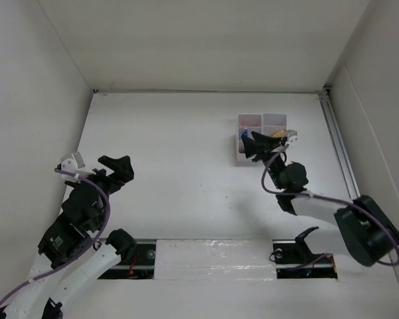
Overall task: Sort the stationery into containers
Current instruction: Reset both arms
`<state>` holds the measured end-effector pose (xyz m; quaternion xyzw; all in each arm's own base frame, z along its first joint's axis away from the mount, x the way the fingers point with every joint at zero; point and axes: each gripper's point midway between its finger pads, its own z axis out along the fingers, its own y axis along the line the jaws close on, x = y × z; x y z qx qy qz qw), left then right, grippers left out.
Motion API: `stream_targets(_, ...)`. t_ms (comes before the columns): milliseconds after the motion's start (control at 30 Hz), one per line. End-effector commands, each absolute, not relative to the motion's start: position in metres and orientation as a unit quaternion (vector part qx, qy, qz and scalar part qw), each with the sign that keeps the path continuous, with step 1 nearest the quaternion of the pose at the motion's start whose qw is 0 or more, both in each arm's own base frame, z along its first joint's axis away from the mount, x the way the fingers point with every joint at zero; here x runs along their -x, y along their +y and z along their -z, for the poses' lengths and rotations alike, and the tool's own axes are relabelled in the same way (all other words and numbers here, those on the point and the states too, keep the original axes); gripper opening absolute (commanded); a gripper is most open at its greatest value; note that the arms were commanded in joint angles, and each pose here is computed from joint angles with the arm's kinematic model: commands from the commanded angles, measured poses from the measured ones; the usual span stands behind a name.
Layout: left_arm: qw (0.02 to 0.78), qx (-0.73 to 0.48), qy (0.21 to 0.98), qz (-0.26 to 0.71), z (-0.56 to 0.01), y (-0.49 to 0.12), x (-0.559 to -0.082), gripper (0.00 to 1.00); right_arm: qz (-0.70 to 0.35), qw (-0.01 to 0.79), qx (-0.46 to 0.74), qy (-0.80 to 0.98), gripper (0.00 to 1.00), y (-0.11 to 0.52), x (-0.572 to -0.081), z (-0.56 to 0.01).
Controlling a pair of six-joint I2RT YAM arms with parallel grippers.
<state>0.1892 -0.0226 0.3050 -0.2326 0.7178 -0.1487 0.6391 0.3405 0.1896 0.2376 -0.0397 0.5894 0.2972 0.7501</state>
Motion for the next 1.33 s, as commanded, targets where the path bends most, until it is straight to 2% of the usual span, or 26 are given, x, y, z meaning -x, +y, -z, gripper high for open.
stream_targets(0,0.647,0.234,0.71,0.153,-0.312,-0.023,-0.191,1.0,-0.27,0.814,0.061,0.51,0.54,0.183,-0.317,-0.322)
stream_targets(33,0.647,0.234,0.71,0.153,-0.312,-0.023,-0.191,1.0,-0.265,0.805,0.065,0.527,0.56,0.186,-0.321,-0.315)
stream_targets(67,0.647,0.234,0.71,0.153,-0.312,-0.023,-0.191,1.0,-0.261,0.817,0.062,0.51,0.58,0.18,-0.309,-0.336)
stream_targets(100,0.647,0.234,0.71,0.153,-0.312,-0.023,-0.191,1.0,-0.244,0.797,0.059,0.55,0.64,0.177,-0.313,-0.322)
stream_targets(200,0.646,0.241,0.709,0.149,-0.31,-0.021,-0.191,1.0,-0.211,0.787,0.038,0.578,0.78,0.162,-0.303,-0.357)
stream_targets(233,0.645,0.245,0.708,0.153,-0.31,-0.021,-0.191,1.0,-0.175,0.758,0.03,0.628,0.86,0.153,-0.302,-0.35)
stream_targets(267,0.646,0.248,0.706,0.149,-0.31,-0.019,-0.191,1.0,-0.162,0.749,0.026,0.642,1.0,0.147,-0.297,-0.35)
stream_targets(433,0.646,0.256,0.705,0.141,-0.311,-0.016,-0.191,1.0,-0.131,0.714,-0.013,0.687,1.0,0.103,-0.253,-0.356)
stream_targets(567,0.644,0.268,0.704,0.131,-0.31,-0.011,-0.191,1.0,-0.087,0.668,-0.001,0.739,1.0,0.073,-0.224,-0.329)
stream_targets(700,0.648,0.294,0.692,0.125,-0.31,0.0,-0.187,1.0,-0.088,0.653,0.007,0.752,1.0,0.059,-0.201,-0.318)
stream_targets(900,0.658,0.318,0.67,0.133,-0.316,0.011,-0.18,1.0,-0.142,0.684,-0.033,0.715,1.0,0.041,-0.174,-0.334)
stream_targets(1300,0.648,0.313,0.684,0.118,-0.31,0.006,-0.186,1.0,-0.145,0.706,-0.063,0.69,1.0,0.021,-0.162,-0.341)
